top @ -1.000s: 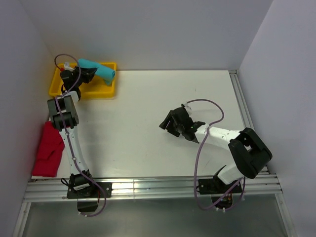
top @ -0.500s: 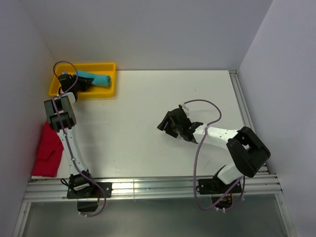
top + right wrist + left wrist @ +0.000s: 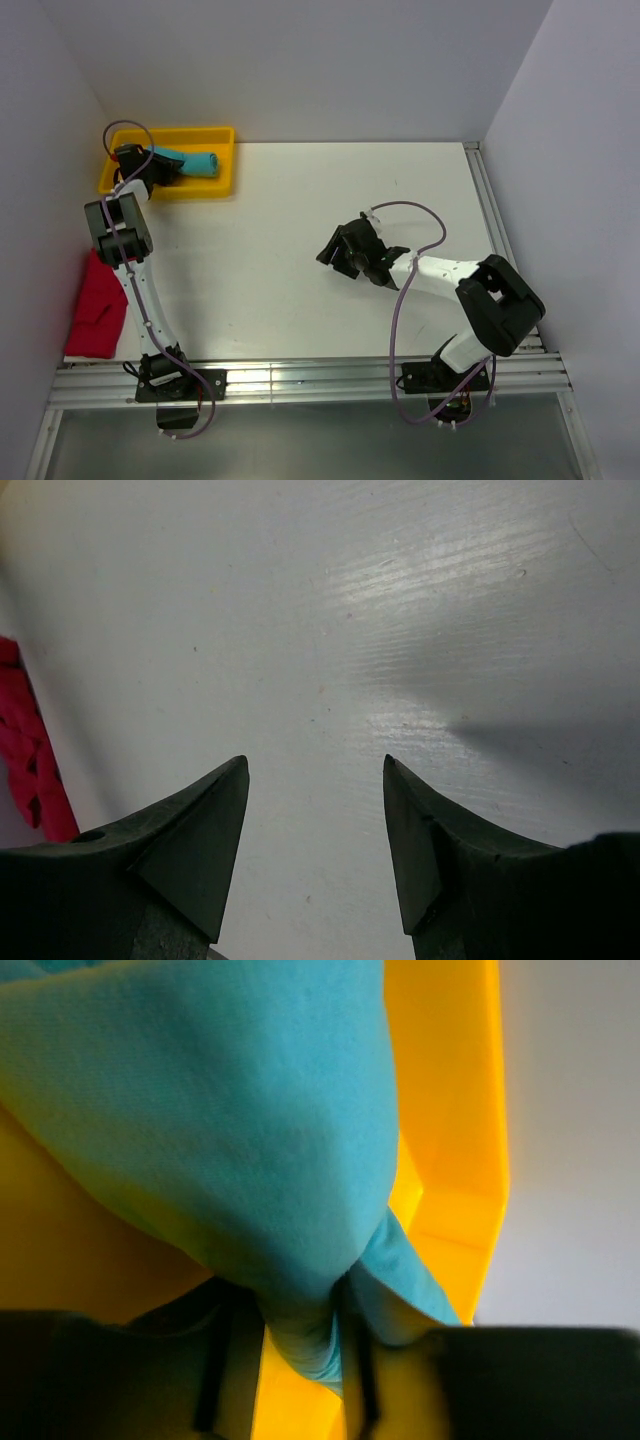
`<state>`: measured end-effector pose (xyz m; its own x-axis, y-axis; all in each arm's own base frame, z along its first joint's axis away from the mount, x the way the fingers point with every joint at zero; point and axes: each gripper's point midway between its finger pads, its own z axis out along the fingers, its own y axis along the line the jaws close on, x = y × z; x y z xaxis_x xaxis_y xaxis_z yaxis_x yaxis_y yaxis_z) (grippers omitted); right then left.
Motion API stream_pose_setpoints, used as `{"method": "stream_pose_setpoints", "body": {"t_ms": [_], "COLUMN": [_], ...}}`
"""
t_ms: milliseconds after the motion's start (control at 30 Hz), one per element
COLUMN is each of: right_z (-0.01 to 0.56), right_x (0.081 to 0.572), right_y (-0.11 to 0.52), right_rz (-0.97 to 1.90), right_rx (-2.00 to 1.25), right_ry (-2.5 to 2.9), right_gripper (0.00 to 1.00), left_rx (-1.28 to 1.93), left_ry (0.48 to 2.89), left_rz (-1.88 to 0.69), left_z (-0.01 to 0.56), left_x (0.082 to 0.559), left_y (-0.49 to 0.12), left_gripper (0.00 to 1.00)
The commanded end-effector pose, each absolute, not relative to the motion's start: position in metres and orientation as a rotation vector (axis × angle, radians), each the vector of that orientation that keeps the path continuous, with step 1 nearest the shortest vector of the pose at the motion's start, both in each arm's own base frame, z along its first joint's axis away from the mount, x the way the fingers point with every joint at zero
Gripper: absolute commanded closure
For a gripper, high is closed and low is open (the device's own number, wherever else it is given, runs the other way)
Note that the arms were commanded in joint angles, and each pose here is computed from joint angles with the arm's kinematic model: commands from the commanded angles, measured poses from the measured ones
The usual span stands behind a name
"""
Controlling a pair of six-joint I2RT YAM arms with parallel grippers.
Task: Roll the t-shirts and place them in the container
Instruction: Place the rolled tshirt into the container
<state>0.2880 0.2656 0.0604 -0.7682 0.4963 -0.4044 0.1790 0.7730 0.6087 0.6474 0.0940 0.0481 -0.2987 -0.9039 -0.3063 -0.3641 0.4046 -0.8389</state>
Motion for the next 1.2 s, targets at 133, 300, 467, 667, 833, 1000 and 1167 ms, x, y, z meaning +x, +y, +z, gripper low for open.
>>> {"method": "stream_pose_setpoints", "body": {"t_ms": [133,300,467,667,833,1000,1167], "right_z": [0.075,0.077,0.078,0.081,0.082,0.084,0.091], "right_x": [0.298,0.297,0.298,0.296,0.297,0.298,0.298], "right_y": [0.278,0.279,0.280,0.281,0.286,0.287,0.287], "right_rz": [0.799,0.806,0.817,0.834,0.859,0.866,0.875], "right_rx": [0.477,0.471,0.468,0.466,0.458,0.452,0.445], "right_ry": [2.358,2.357,2.355,2.352,2.351,2.347,2.332], "right_gripper": [0.37,0.37,0.37,0.37,0.37,0.37,0.37], "left_rx": [-1.057,-1.073,-1.078,-1.075,-1.004,-0.953,-0.938], "left_ry": [1.821,1.830,1.851,1.888,1.871,1.872,1.853], "left_rz": [-0.705,-0.661,-0.608,-0.545,-0.532,-0.458,-0.371], "left_z": [0.100,0.103,0.108,0.113,0.140,0.164,0.186], "left_x": [0.649,0.645,0.639,0.630,0.626,0.619,0.606], "left_y": [0.112,0.117,0.122,0.133,0.137,0.145,0.154], "left_gripper": [0.48,0.39,0.32,0.28,0.20,0.19,0.17]}}
